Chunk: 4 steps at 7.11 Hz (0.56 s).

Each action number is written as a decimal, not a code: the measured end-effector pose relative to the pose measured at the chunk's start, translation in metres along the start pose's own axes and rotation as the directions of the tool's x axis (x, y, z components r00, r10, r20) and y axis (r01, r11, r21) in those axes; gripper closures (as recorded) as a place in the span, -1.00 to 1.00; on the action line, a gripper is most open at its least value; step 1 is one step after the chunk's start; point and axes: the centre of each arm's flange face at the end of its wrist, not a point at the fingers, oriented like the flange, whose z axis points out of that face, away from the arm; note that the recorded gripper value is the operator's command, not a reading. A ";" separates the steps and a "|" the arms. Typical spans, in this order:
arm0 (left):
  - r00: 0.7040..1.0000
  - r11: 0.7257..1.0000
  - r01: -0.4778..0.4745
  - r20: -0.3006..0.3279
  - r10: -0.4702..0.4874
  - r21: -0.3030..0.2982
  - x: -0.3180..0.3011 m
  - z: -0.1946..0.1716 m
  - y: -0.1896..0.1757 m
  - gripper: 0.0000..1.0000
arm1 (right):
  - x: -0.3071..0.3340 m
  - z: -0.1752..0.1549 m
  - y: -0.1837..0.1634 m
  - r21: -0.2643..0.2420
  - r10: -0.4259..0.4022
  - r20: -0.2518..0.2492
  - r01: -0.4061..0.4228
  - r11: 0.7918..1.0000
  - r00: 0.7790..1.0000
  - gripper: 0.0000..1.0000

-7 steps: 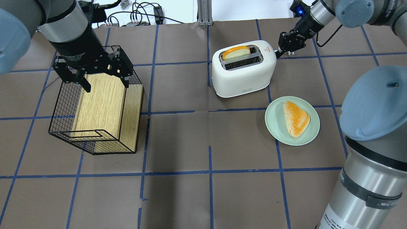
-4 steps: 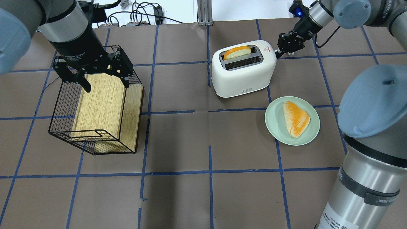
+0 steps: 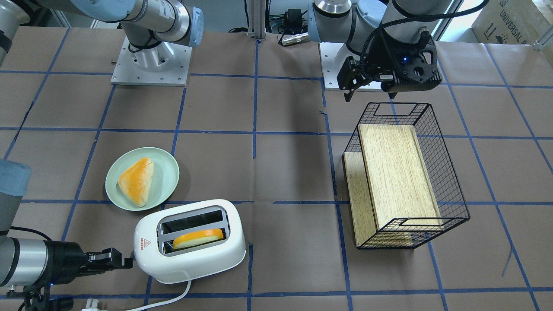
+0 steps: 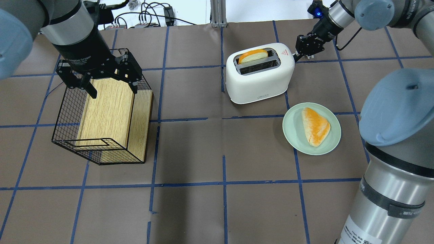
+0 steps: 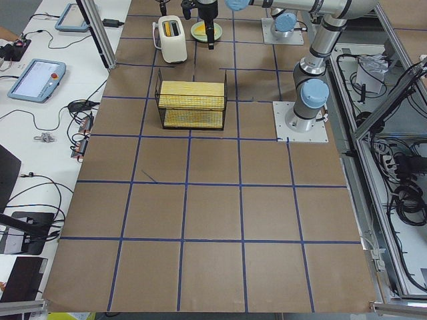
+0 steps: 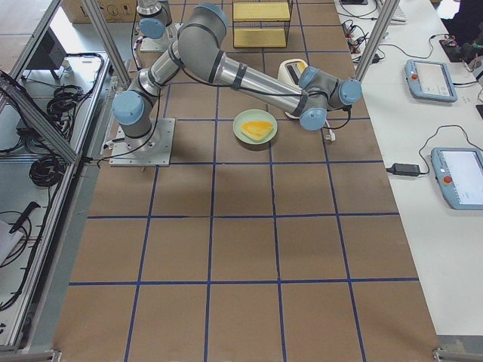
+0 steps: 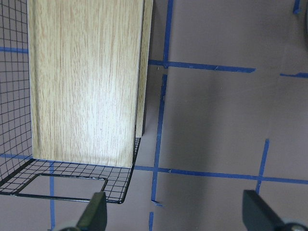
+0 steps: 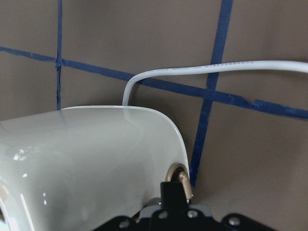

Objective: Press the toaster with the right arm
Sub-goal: 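Lift the right gripper up and away from the toaster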

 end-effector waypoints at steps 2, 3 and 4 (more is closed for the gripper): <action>1.000 1.000 0.000 0.000 0.000 0.000 0.000 0.000 0.000 -1.00 | -0.044 -0.035 -0.005 0.003 -0.030 -0.170 0.031 1.000 0.985 -1.00; 1.000 1.000 0.000 0.000 0.000 0.000 0.000 0.000 0.000 -1.00 | -0.081 -0.055 -0.004 -0.014 -0.058 -0.306 0.057 0.998 0.950 -1.00; 1.000 1.000 0.000 0.000 0.000 0.000 0.000 0.000 0.000 -1.00 | -0.117 -0.071 0.001 -0.037 -0.094 -0.419 0.087 0.996 0.903 -1.00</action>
